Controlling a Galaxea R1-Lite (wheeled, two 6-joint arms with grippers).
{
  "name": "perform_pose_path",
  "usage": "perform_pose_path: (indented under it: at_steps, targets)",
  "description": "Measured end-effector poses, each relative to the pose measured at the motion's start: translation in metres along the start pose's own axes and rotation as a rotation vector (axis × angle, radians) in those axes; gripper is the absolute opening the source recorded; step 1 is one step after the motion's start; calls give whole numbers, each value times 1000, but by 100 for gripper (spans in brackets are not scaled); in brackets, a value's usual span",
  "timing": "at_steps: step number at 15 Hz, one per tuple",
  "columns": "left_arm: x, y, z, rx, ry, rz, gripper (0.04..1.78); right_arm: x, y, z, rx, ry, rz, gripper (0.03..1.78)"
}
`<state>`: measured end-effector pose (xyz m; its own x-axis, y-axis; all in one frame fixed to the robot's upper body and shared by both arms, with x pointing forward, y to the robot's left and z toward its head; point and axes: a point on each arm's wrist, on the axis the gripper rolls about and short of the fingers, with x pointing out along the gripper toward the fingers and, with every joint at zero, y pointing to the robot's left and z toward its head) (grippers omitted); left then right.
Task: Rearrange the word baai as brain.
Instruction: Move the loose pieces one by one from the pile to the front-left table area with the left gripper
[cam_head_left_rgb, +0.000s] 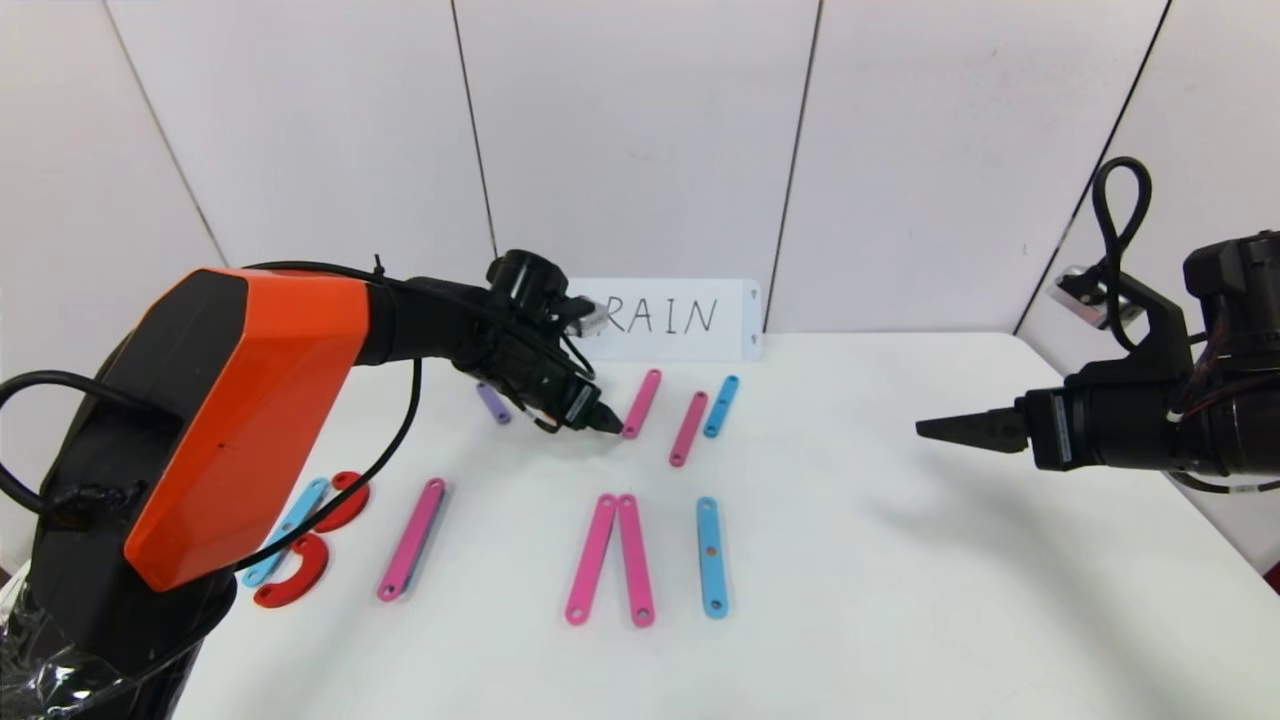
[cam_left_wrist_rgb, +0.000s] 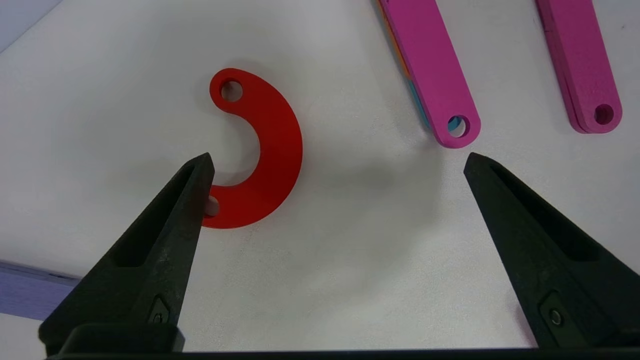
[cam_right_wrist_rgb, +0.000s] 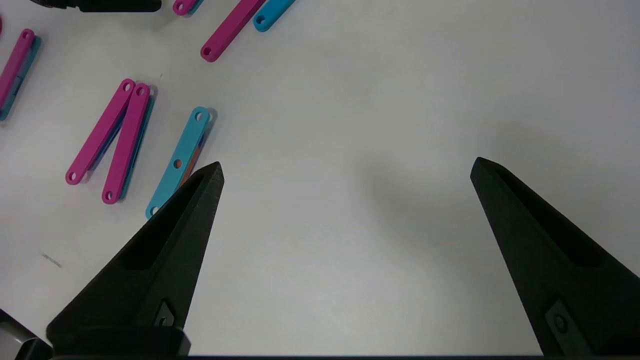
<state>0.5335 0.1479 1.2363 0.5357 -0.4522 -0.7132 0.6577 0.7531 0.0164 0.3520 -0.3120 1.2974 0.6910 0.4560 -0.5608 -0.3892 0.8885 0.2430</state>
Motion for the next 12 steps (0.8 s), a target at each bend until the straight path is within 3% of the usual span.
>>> perform_pose_path:
  at_steps: [10, 12]
  targets:
    - [14, 0, -5, 13, 6, 5, 174, 0, 0, 0, 1, 2, 0, 173]
    - [15, 1, -6, 13, 6, 6, 165, 0, 0, 0, 1, 1, 0, 173]
